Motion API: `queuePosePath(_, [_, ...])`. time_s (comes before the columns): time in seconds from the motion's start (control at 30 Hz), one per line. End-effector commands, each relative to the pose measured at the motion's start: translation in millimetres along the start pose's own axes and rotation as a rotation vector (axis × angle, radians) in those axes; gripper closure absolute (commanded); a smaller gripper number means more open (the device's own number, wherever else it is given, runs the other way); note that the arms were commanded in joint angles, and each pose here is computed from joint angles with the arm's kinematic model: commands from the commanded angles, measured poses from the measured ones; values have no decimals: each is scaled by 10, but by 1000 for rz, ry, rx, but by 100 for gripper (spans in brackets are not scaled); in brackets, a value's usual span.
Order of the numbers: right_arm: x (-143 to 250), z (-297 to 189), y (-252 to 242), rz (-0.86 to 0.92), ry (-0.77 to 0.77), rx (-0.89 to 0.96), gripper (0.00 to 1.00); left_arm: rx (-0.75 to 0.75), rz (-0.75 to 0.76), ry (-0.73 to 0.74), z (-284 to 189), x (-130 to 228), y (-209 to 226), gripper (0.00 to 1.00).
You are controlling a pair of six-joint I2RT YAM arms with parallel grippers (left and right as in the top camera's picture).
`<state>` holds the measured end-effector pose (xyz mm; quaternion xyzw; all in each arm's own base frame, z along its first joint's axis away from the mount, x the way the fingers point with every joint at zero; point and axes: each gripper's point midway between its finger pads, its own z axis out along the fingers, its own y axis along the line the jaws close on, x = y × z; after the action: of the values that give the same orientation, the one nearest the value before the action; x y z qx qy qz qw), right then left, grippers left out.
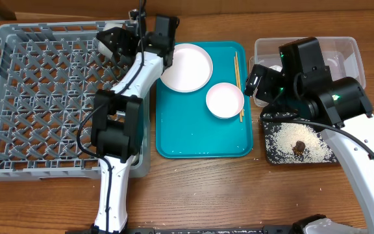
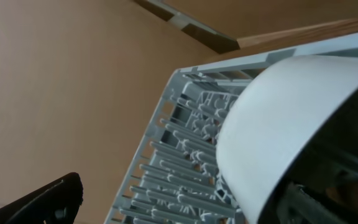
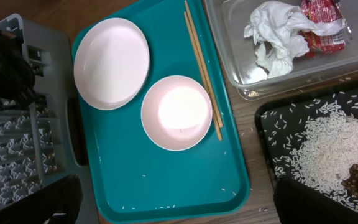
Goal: Sort waste into correct bins and load items into the dishwasher
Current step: 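Reach the left gripper to the pink bowl and grasp its rim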
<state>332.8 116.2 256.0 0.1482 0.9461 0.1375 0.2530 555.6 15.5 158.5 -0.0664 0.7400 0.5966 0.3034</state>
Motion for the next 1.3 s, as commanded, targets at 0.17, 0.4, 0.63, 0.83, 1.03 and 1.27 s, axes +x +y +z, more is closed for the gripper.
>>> queuePosePath(0.17, [-17, 4, -22, 1, -9, 8, 0, 175, -68, -112, -506, -359, 59, 0])
queuePosePath(0.4, [-17, 6, -22, 1, -9, 8, 0, 400, -162, -235, -1012, -733, 223, 0])
queuePosePath(0.63, [-17, 6, -22, 1, -9, 8, 0, 794, -154, -261, -1598, -714, 39, 0])
queuePosePath(0.83, [-17, 6, -22, 1, -9, 8, 0, 1627, 42, -113, -2885, -123, -530, 20])
queuePosePath(1.03, [-17, 6, -22, 1, -9, 8, 0, 1682, -166, 309, -3020, 166, -869, 18])
queuePosePath(1.27, [-17, 6, -22, 1, -9, 8, 0, 1652, -87, 397, -3068, 451, -967, 19])
